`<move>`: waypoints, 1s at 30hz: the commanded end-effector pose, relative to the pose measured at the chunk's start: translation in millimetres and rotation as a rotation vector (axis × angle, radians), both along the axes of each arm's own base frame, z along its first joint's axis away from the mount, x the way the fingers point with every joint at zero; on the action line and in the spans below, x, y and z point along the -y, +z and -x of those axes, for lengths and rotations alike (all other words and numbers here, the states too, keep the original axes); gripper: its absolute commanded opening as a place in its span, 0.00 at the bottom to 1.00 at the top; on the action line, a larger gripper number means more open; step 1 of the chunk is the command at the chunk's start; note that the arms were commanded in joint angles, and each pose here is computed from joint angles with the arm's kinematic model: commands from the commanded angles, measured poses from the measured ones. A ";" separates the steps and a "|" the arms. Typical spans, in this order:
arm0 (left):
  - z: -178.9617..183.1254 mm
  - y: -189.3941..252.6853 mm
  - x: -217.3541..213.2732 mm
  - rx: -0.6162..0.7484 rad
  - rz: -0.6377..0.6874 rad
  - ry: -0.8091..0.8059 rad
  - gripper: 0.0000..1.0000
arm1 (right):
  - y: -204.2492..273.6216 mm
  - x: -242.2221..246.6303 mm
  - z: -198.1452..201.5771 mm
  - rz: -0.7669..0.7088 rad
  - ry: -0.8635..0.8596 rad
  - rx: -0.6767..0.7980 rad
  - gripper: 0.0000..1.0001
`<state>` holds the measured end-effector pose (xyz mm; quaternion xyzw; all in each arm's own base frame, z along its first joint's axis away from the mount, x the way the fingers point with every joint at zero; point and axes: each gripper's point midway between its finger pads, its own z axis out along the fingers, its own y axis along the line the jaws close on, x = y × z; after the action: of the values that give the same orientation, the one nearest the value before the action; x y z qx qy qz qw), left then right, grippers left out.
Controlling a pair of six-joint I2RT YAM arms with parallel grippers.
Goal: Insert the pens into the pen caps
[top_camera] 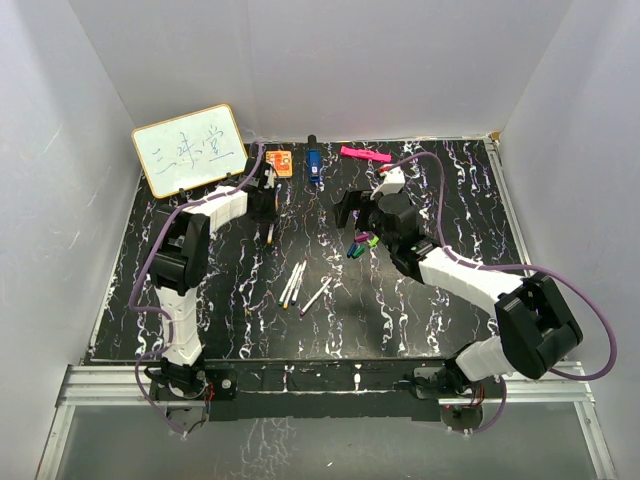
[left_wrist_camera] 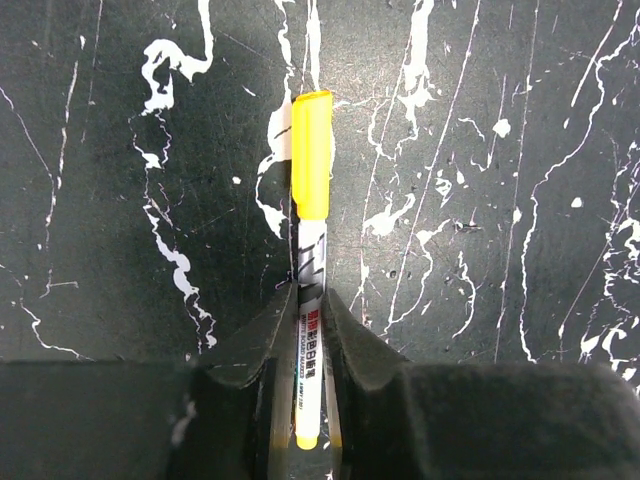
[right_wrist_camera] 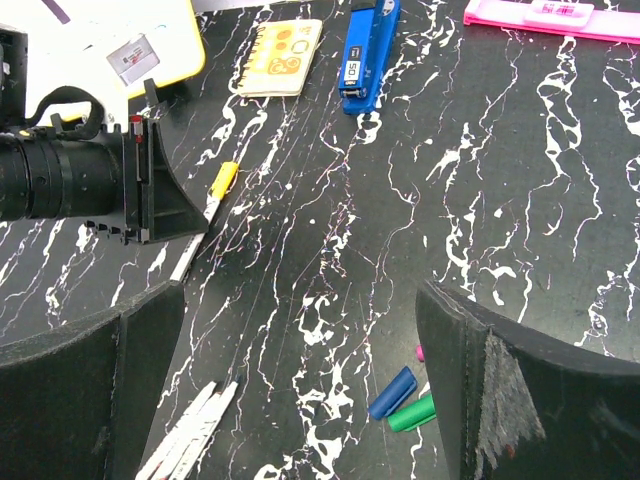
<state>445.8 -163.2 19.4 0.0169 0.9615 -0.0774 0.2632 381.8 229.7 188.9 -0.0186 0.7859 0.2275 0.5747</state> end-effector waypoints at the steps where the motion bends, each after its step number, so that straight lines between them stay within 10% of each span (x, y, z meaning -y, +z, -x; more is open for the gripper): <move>1: 4.1 -1.3 -0.8 -0.040 0.007 0.009 0.18 | 29.8 -1.7 -11.6 -0.031 -0.019 0.072 0.98; 17: 0.1 57.2 -1.8 0.081 0.037 0.019 0.39 | 23.2 18.3 -17.9 -0.046 -0.126 0.060 0.98; 30: 91.3 74.1 2.7 0.029 0.098 -0.051 0.39 | -8.1 47.3 -29.9 -0.093 -0.179 -0.025 0.81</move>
<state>391.2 -151.9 93.2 0.0053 0.9463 -0.1061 0.3053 406.1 186.4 181.7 0.0634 0.7876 0.1969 0.5805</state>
